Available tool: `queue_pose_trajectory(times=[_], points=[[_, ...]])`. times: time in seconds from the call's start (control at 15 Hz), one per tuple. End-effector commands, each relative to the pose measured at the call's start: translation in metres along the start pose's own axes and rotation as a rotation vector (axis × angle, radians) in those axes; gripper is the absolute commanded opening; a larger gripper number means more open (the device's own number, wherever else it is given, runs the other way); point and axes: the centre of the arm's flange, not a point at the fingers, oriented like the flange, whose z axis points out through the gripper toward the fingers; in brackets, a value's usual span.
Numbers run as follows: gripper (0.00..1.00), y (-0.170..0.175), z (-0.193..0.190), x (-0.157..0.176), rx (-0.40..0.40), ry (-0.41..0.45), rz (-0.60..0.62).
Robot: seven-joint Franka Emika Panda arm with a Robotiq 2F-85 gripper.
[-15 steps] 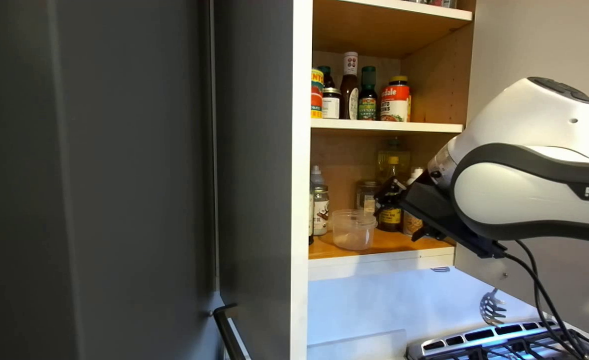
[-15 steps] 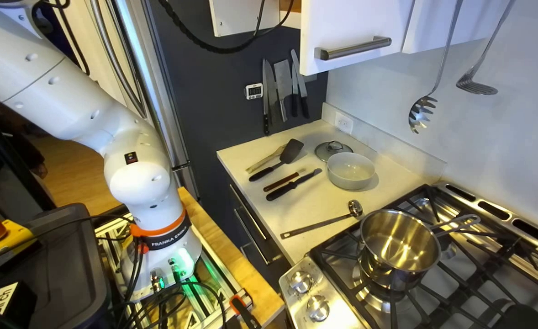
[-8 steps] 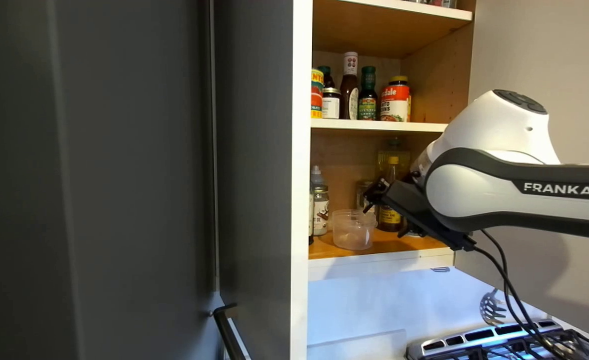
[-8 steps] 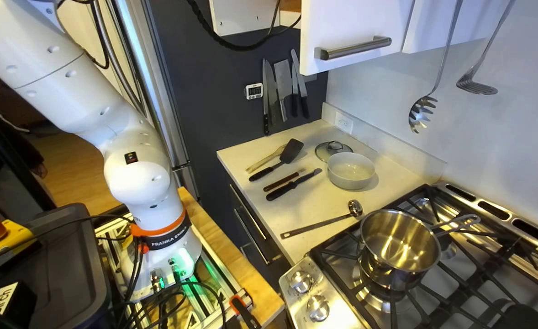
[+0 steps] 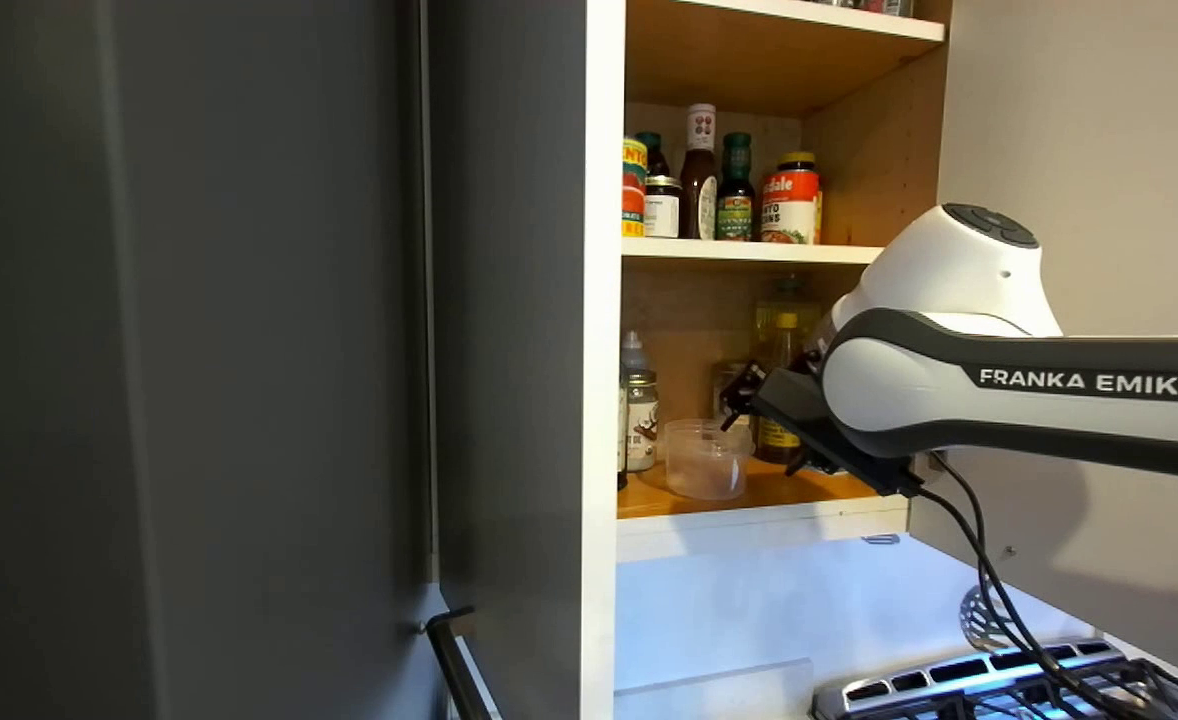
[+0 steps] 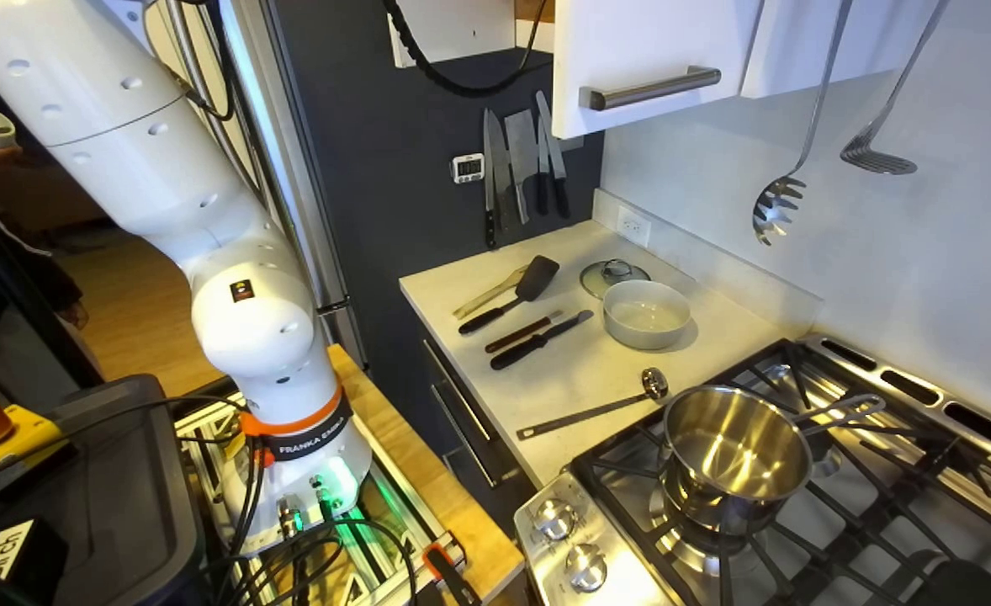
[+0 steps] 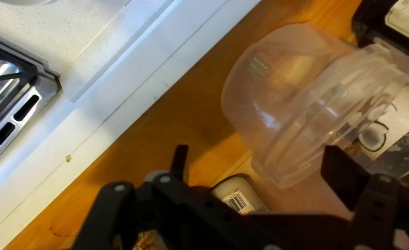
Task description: Remove the lunchbox from the middle shelf of the cabinet and put it on the middle shelf
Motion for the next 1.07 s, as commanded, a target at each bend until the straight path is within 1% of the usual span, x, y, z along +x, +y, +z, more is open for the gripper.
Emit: queue_pose_trajectory(times=[0.0, 0.07, 0.2, 0.27, 0.33, 0.4, 0.67, 0.73, 0.8, 1.0], points=[[0.72, -0.001, 0.009, 0.003, -0.015, -0.007, 0.012], [0.72, 0.001, 0.010, 0.004, -0.020, -0.006, 0.012], [0.56, 0.003, 0.008, 0.004, -0.021, -0.011, 0.009], [0.47, 0.004, 0.007, 0.003, -0.019, -0.011, 0.007], [0.41, 0.004, 0.005, 0.003, -0.017, -0.012, 0.005], [0.31, 0.004, 0.004, 0.003, -0.015, -0.012, 0.003], [0.02, 0.010, 0.001, -0.003, -0.006, -0.012, 0.004], [0.00, 0.012, -0.001, -0.006, -0.013, -0.003, -0.006], [0.00, 0.013, -0.004, -0.008, -0.015, 0.000, -0.011], [0.03, 0.012, -0.019, -0.017, -0.007, 0.003, -0.046]])
